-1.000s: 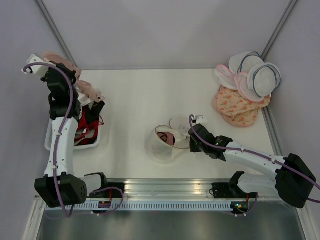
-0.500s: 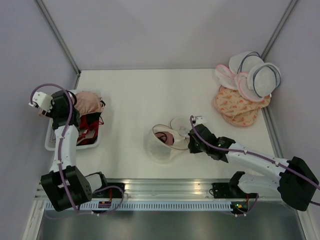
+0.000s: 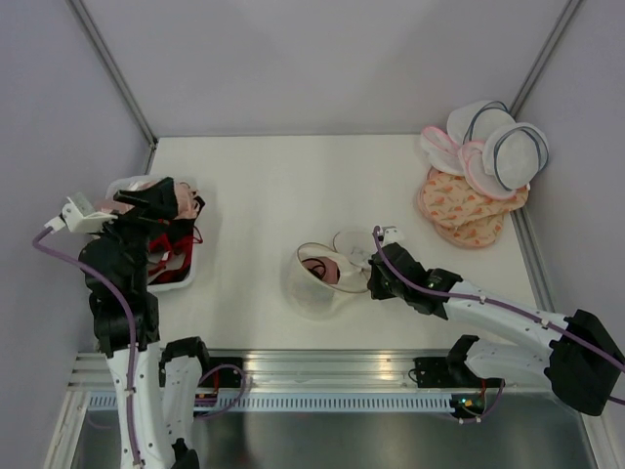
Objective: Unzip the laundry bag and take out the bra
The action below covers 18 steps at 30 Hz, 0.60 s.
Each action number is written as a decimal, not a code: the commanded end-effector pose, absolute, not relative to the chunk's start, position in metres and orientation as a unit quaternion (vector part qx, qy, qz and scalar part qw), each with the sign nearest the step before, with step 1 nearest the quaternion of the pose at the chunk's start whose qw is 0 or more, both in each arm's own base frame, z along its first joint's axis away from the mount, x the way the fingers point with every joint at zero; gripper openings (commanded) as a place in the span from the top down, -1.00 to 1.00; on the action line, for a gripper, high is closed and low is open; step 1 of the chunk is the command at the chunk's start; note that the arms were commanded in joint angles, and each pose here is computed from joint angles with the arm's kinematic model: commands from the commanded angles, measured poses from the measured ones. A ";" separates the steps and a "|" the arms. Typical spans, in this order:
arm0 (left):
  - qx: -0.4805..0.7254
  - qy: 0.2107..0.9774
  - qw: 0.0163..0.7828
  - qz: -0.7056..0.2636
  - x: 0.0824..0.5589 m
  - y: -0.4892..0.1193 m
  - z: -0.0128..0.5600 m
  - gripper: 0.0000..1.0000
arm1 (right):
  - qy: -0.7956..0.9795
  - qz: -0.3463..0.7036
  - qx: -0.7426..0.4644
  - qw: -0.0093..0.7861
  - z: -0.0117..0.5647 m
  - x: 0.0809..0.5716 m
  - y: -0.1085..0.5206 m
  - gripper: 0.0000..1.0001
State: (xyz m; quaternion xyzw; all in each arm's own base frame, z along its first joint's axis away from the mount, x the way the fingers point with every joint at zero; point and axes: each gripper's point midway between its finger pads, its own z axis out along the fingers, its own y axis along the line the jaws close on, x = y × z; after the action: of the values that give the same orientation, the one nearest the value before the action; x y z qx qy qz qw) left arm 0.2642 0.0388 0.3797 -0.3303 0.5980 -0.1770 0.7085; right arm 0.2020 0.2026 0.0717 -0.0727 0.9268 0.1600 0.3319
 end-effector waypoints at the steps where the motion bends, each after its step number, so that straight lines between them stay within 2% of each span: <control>1: -0.209 0.659 0.638 -0.338 0.248 -0.046 0.362 -0.99 | 0.909 0.178 -0.069 0.371 0.098 0.214 0.209 0.99; 9: -0.019 0.700 0.561 -0.443 0.207 -0.131 0.345 -0.99 | 0.892 0.218 -0.095 0.385 0.124 0.217 0.227 0.99; 13: 0.075 0.734 0.487 -0.466 0.203 -0.187 0.320 -0.99 | 0.888 0.230 -0.116 0.380 0.129 0.219 0.238 0.99; 18: 0.159 0.788 0.459 -0.380 0.208 -0.249 0.274 -0.99 | 0.885 0.221 -0.123 0.390 0.141 0.226 0.240 0.99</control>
State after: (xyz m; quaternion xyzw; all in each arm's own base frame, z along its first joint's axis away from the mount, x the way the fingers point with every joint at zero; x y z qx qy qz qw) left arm 0.1932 -0.2322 0.2882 0.1079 0.7713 -0.4599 0.4265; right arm 0.2154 0.2289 0.1143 -0.1108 0.9016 0.2055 0.3642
